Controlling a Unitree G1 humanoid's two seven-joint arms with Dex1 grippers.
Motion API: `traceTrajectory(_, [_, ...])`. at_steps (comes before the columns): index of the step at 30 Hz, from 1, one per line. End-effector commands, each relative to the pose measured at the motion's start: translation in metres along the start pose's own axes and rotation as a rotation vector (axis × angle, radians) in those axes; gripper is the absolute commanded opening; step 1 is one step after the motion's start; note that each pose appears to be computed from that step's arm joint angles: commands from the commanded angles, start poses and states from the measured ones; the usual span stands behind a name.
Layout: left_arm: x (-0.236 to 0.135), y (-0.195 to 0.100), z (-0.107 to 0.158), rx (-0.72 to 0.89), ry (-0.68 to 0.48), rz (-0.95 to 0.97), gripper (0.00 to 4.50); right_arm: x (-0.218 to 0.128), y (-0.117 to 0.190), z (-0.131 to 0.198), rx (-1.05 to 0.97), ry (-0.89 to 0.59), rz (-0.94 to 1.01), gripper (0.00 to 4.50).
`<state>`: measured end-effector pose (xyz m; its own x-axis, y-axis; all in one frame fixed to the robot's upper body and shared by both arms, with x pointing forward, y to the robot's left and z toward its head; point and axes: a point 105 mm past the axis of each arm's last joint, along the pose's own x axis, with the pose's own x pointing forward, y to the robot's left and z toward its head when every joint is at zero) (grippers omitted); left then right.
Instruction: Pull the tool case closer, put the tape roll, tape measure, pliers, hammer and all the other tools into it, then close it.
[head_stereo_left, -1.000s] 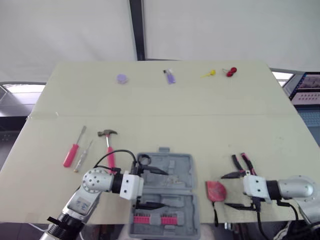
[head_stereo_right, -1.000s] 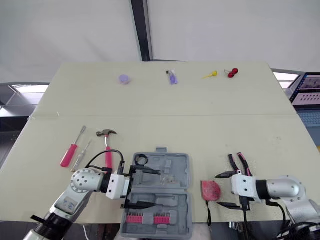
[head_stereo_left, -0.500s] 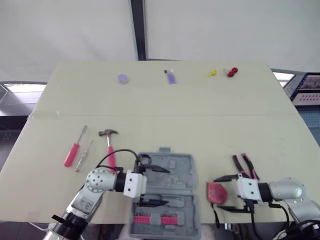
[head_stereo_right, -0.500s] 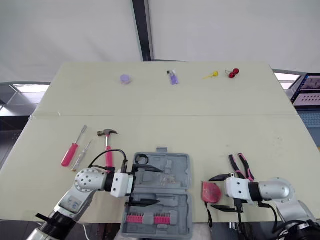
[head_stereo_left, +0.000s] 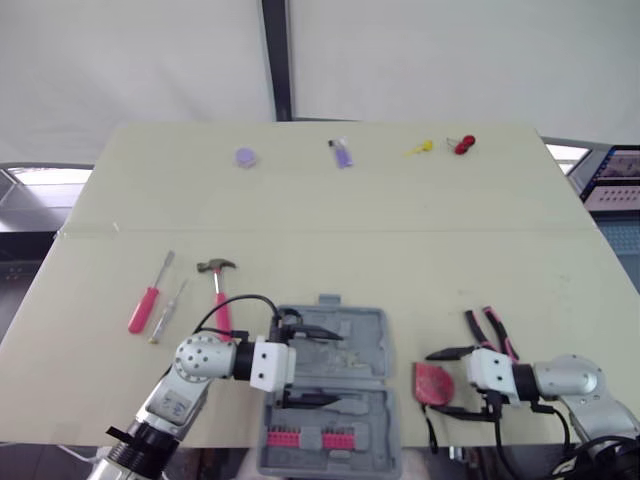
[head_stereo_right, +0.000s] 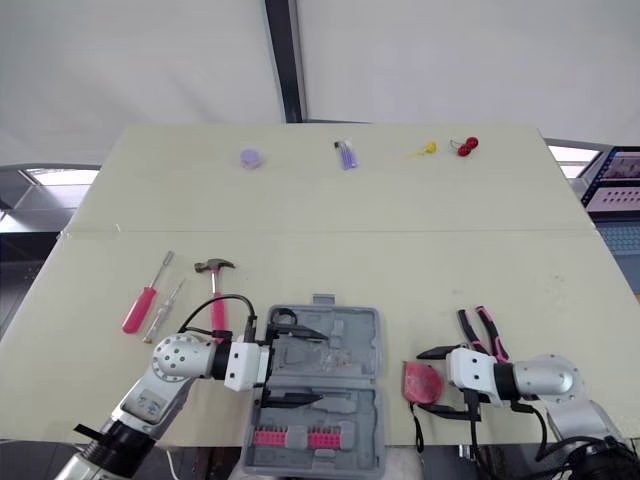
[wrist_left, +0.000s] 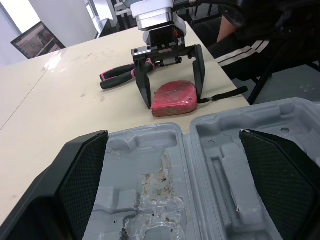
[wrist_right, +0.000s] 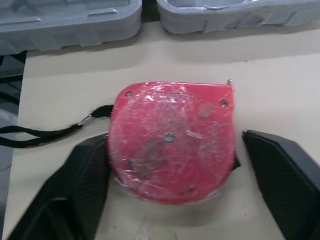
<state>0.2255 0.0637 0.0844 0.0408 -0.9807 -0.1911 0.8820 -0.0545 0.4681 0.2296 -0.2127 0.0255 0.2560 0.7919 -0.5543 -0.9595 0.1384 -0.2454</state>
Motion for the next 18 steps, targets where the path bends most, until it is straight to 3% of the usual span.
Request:
traceTrajectory(1, [0.000,-0.002,0.002,0.013,-0.006,0.000,4.50,0.000,0.002,-0.001,0.027,-0.007,-0.007,2.88])
traceTrajectory(7, [-0.007,0.009,0.002,-0.016,0.002,0.077,4.50,-0.009,-0.015,0.033,0.111,-0.010,-0.018,2.88])
traceTrajectory(13, [-0.026,0.026,0.004,-0.086,0.000,0.231,4.50,-0.003,-0.026,0.114,0.106,0.033,0.059,2.88])
traceTrajectory(18, [-0.038,0.021,-0.002,-0.118,0.026,0.269,4.50,0.029,-0.041,0.120,-0.047,0.288,0.014,2.88])
